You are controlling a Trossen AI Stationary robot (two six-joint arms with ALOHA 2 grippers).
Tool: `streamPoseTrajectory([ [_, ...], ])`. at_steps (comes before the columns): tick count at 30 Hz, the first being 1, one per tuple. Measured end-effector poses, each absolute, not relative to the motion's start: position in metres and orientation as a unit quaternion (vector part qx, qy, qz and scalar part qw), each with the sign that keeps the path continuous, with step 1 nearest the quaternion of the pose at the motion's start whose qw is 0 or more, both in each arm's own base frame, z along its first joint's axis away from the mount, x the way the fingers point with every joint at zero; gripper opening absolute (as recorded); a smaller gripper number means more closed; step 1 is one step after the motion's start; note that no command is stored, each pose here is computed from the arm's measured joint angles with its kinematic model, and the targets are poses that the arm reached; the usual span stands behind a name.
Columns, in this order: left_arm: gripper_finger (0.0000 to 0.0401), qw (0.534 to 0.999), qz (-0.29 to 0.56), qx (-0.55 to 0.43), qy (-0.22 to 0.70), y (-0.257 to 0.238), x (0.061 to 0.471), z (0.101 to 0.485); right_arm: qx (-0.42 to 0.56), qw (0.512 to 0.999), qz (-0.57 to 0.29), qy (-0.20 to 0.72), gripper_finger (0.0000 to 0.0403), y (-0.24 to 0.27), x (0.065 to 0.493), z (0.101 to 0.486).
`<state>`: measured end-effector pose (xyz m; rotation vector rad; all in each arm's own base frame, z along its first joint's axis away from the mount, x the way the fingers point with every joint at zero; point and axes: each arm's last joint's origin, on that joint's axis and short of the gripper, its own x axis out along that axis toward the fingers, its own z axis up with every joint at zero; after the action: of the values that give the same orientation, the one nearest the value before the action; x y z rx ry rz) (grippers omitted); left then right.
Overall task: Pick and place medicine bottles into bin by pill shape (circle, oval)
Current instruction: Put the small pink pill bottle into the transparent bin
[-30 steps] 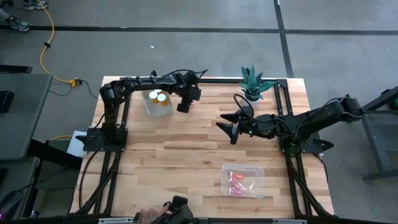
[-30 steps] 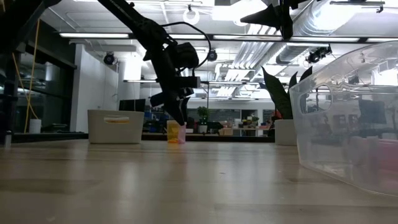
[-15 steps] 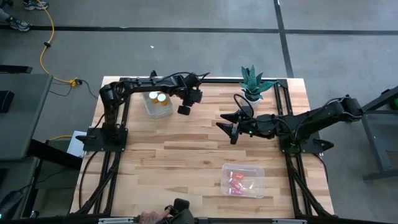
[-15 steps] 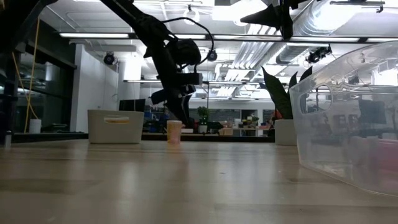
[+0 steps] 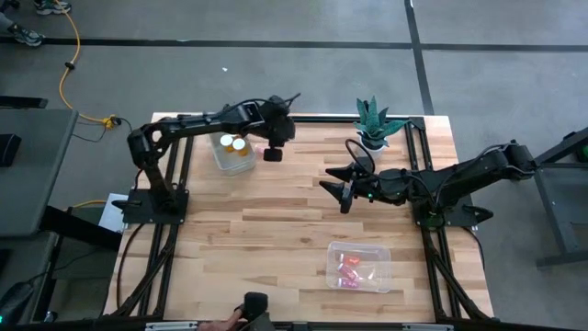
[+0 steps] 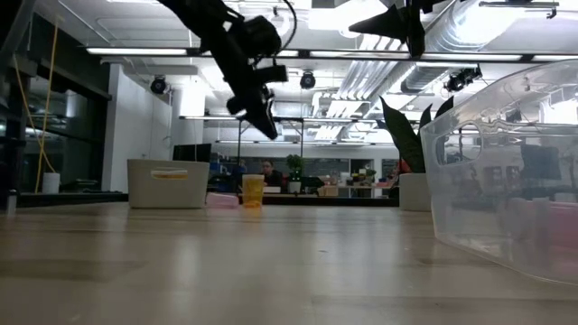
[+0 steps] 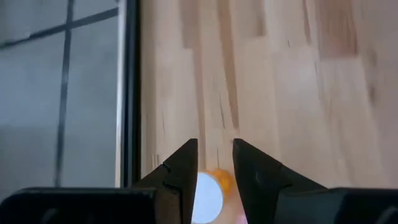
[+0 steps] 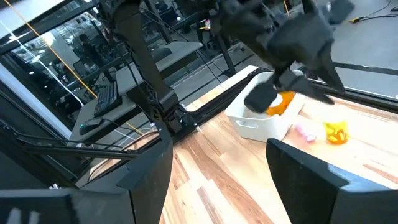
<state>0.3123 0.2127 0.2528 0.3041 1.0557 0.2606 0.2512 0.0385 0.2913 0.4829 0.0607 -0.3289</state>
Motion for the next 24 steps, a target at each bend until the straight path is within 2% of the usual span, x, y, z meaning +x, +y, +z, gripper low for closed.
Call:
streamPoseTrajectory([
  [4, 0.0095, 0.861, 0.165, 0.074, 0.475, 0.218, 0.304, 0.263, 0.237, 0.957, -0.163, 0.033, 0.0252, 0.039, 0.251, 0.291],
  [10, 0.0142, 0.835, 0.177, 0.027, 0.52, 0.231, 0.284, 0.254, 0.234, 0.957, -0.165, 0.04, 0.0252, 0.038, 0.251, 0.289],
  [18, 0.0214, 0.804, 0.156, -0.026, 0.573, 0.261, 0.258, 0.227, 0.233, 0.957, -0.165, 0.043, 0.0252, 0.038, 0.251, 0.289],
  [24, 0.0229, 0.793, 0.107, -0.066, 0.596, 0.27, 0.258, 0.194, 0.245, 0.954, -0.167, 0.044, 0.0252, 0.038, 0.251, 0.288],
])
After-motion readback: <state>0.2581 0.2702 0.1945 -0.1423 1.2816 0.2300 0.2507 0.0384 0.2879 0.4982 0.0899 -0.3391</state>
